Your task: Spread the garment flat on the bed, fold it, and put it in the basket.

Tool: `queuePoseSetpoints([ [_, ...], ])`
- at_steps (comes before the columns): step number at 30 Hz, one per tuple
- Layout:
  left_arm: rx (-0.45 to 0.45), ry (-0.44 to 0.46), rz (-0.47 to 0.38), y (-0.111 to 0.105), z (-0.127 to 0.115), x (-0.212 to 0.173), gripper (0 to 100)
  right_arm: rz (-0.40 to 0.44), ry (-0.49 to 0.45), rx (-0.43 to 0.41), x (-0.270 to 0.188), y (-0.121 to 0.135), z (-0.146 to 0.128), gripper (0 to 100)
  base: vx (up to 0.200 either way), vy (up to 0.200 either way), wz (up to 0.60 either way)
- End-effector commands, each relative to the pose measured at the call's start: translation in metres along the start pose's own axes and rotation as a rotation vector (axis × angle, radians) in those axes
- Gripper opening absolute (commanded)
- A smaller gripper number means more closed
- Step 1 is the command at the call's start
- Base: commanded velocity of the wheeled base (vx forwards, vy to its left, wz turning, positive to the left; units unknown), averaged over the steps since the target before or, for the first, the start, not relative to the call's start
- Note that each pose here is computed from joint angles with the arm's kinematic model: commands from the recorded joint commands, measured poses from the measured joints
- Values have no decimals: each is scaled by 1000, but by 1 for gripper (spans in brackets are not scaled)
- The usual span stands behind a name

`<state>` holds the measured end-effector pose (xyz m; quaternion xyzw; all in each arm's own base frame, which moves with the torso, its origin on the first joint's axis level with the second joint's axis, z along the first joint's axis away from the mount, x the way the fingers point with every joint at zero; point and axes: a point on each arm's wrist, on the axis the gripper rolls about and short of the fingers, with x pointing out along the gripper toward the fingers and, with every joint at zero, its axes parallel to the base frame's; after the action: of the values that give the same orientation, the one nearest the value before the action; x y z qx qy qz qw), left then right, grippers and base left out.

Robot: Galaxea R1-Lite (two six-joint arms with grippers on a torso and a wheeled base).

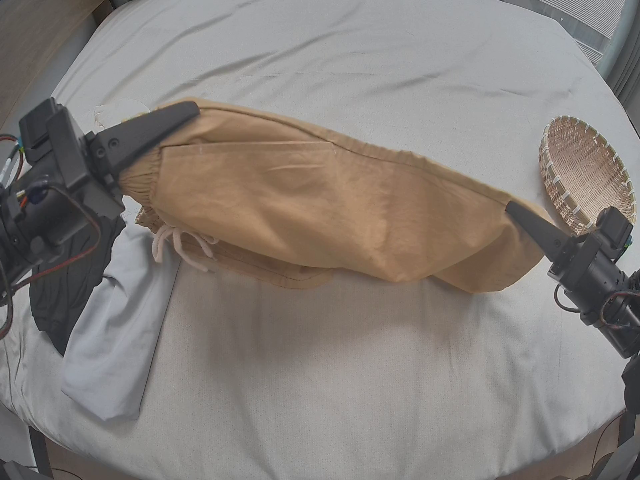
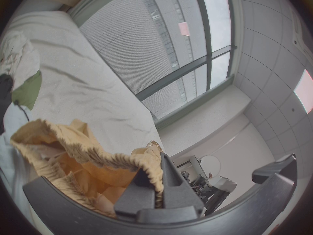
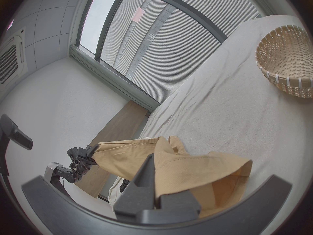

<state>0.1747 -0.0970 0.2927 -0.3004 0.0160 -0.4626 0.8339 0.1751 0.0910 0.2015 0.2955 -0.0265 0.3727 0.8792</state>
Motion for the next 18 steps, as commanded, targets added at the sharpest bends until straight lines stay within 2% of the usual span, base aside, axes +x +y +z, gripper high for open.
queuePoseSetpoints([
  [1, 91, -58, -78, -23, 17, -5, 0, 46, -71, -24, -11, 23, 27, 0, 0, 0, 0],
  [3, 99, -77, -91, -29, 23, -4, 0, 43, -77, -26, -12, 28, 35, 0, 0, 0, 0],
  [7, 107, -94, -110, -34, 28, -3, 0, 34, -115, -81, -11, 42, 57, 0, 0, 0, 0],
  [9, 113, -104, -117, -37, 31, -2, 0, 13, -148, -110, -12, 51, 76, 0, 0, 0, 0],
  [15, 123, -132, -123, -45, 42, -1, 0, -6, -170, -150, -19, 70, 107, 0, 0, 0, 0],
  [18, 122, -134, -147, -60, 50, -10, 0, -10, -176, -165, -25, 78, 116, 0, 0, 0, 0],
])
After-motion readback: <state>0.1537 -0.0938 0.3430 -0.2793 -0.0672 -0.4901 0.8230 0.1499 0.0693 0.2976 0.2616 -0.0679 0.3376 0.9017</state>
